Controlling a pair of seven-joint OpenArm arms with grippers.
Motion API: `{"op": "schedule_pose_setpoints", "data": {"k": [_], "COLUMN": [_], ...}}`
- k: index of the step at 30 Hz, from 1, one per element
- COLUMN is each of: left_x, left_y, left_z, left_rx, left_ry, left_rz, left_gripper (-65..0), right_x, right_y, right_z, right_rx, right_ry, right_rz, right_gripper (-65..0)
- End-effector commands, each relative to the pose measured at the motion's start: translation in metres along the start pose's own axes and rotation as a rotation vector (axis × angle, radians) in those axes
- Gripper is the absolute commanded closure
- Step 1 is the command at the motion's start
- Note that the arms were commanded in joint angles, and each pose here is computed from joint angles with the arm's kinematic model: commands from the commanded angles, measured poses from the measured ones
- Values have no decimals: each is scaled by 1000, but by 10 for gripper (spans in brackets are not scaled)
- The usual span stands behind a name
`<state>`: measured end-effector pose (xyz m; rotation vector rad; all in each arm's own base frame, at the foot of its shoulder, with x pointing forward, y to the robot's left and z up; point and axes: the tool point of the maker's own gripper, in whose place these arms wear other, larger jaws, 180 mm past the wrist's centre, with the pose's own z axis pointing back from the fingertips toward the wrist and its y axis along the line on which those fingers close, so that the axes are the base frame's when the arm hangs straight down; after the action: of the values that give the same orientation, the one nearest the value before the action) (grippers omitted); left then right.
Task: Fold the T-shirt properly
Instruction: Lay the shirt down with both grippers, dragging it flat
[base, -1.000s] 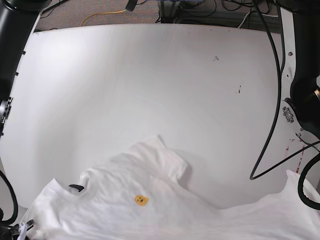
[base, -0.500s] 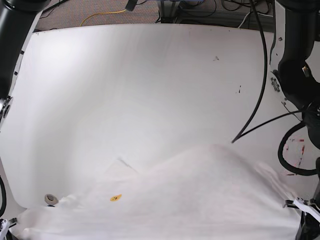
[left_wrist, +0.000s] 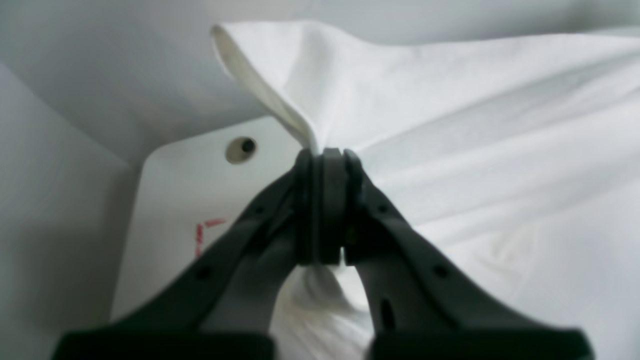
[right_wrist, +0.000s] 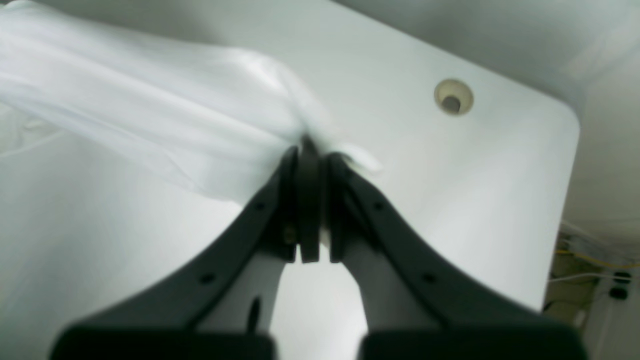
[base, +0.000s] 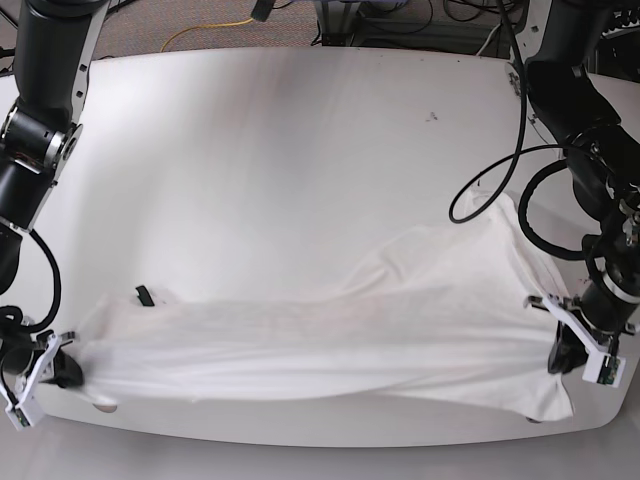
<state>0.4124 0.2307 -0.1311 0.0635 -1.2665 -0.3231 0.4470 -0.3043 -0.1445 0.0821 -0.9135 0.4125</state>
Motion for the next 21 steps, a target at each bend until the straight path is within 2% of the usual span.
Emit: {"op": "schedule_pose_setpoints", "data": {"k": [1,9,15,21], "left_x": [4,-65,-114,-147], "left_y": [3,-20,-38,-43], "left_z": [6,11,25,39], "left_rx": [18,-52,-93,-103], "left_ry": [-21,139,250,331], "left_rz": [-34,-49,-44,-23], "left_gripper": [0,0,0,0], "right_x": [3,-75,-140,-174], "right_y": [-9,17,48,79], "right_z": [16,5,-4,-14], "right_rx": [-49,-25,21,82], "right_ry": [-44,60,139,186], "right_rz": [9,-40,-127,-172], "right_gripper": [0,0,0,0]}}
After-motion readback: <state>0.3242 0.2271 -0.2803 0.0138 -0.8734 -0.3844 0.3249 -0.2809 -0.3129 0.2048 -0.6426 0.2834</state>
